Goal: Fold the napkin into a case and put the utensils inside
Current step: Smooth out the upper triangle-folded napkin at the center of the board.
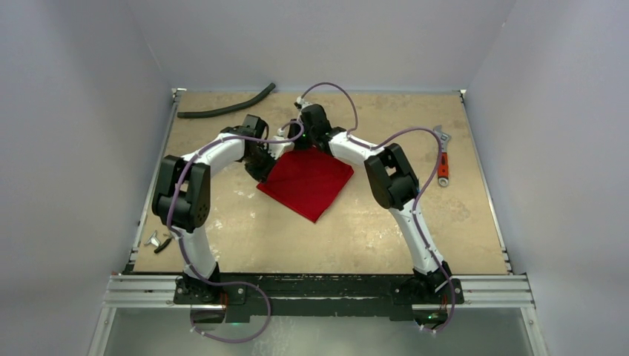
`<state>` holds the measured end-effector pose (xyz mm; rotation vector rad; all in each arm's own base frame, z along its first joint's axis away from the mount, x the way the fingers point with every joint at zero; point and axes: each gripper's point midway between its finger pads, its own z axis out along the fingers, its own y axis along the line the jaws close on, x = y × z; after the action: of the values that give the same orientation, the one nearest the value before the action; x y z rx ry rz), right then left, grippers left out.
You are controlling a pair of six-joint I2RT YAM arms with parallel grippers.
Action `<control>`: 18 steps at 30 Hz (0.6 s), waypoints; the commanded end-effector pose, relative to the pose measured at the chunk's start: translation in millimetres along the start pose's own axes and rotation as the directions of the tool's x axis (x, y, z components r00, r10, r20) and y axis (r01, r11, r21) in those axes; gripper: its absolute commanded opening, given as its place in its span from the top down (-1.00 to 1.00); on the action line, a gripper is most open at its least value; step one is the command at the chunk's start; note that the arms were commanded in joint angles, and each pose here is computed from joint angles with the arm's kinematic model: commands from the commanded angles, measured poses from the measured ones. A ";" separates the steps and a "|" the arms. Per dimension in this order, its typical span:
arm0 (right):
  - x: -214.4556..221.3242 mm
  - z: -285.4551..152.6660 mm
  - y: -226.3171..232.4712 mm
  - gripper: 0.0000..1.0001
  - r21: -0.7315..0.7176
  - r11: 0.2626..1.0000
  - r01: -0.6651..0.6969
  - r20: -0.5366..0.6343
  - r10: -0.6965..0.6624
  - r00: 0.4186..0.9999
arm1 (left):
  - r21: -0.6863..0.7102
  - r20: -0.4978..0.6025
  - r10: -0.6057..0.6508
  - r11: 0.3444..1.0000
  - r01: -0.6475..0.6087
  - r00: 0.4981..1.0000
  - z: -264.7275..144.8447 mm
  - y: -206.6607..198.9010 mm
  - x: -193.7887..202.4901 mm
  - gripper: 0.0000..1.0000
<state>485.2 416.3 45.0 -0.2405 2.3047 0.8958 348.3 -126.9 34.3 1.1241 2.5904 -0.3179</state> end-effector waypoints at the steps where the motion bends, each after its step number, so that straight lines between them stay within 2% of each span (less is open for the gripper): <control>1: -31.4 -7.9 19.3 0.62 -0.034 0.999 0.018 0.055 -0.016 0.998 | -0.023 0.038 0.025 0.999 -0.024 0.999 -15.7 1.3 -7.3 1.00; 18: -15.4 4.2 -32.4 0.68 0.114 0.993 0.012 0.006 -0.013 1.000 | -0.038 0.006 0.030 0.999 -0.030 1.000 -15.8 4.2 1.6 1.00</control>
<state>504.4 406.2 31.1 -0.2066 2.3272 0.8294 346.5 -122.0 33.2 1.1478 2.5942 -0.2882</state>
